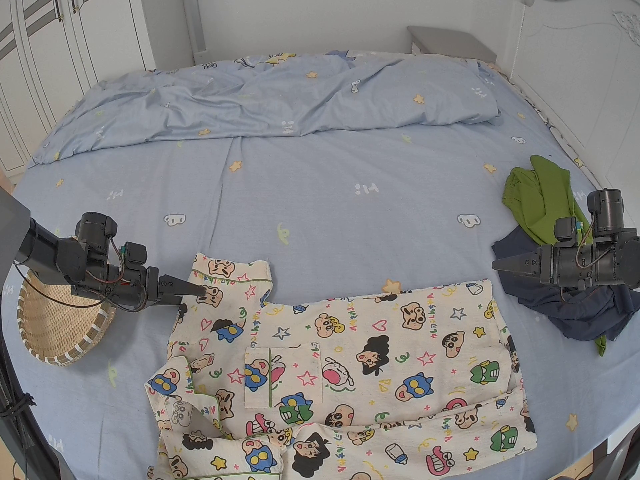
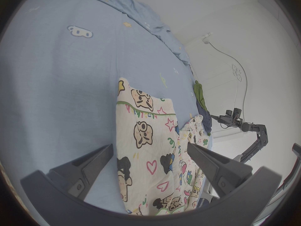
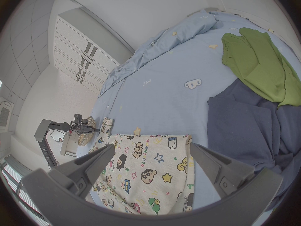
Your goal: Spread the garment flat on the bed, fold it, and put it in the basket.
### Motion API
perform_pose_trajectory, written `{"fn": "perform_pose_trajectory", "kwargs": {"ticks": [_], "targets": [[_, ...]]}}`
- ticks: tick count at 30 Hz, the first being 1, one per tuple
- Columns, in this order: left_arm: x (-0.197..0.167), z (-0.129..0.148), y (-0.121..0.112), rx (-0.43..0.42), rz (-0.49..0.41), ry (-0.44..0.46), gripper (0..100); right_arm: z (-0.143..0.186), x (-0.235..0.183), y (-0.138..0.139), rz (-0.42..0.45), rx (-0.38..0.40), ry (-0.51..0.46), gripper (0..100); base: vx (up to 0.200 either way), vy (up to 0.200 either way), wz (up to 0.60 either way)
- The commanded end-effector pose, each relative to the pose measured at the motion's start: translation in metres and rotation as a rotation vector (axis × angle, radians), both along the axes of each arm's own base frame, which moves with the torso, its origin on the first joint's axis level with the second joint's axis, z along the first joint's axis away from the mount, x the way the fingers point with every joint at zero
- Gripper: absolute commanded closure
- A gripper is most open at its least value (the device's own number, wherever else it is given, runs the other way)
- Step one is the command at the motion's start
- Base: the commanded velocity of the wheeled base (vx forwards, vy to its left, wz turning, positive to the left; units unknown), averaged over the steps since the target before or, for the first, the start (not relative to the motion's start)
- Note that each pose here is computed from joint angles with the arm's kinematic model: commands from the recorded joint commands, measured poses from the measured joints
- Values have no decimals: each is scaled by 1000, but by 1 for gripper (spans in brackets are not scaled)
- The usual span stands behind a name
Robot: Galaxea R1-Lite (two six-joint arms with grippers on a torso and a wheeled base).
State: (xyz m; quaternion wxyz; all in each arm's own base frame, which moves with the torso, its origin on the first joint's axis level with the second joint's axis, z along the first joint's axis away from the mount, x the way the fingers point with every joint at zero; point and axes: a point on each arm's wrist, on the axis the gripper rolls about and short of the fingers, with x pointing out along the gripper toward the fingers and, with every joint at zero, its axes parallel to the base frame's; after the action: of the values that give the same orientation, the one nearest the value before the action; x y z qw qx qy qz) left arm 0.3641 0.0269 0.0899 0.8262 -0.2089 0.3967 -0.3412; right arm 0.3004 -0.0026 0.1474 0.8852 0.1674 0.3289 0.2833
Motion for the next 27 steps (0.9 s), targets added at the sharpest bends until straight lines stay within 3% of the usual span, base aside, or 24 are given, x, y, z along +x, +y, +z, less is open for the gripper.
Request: {"fn": "perform_pose_trajectory", "kwargs": {"ticks": [1, 6, 7, 19, 27], "targets": [[1, -5, -4, 0, -10, 13, 0, 0, 0, 0, 0, 0, -1, 0, 0, 0, 0], [2, -8, -4, 1, -13, 20, 0, -1, 0, 1, 1, -1, 2, 0, 0, 0, 0], [2, -8, -4, 2, -15, 18, 100, 0, 0, 1, 1, -1, 1, 0, 0, 0, 0], [-1, -8, -1, 5, -11, 14, 100, -4, 5, -3, -14, -3, 10, 0, 0, 0, 0], [0, -5, 1, 2, -8, 4, 100, -36, 30, -6, -31, -21, 68, 0, 0, 0, 0]]}}
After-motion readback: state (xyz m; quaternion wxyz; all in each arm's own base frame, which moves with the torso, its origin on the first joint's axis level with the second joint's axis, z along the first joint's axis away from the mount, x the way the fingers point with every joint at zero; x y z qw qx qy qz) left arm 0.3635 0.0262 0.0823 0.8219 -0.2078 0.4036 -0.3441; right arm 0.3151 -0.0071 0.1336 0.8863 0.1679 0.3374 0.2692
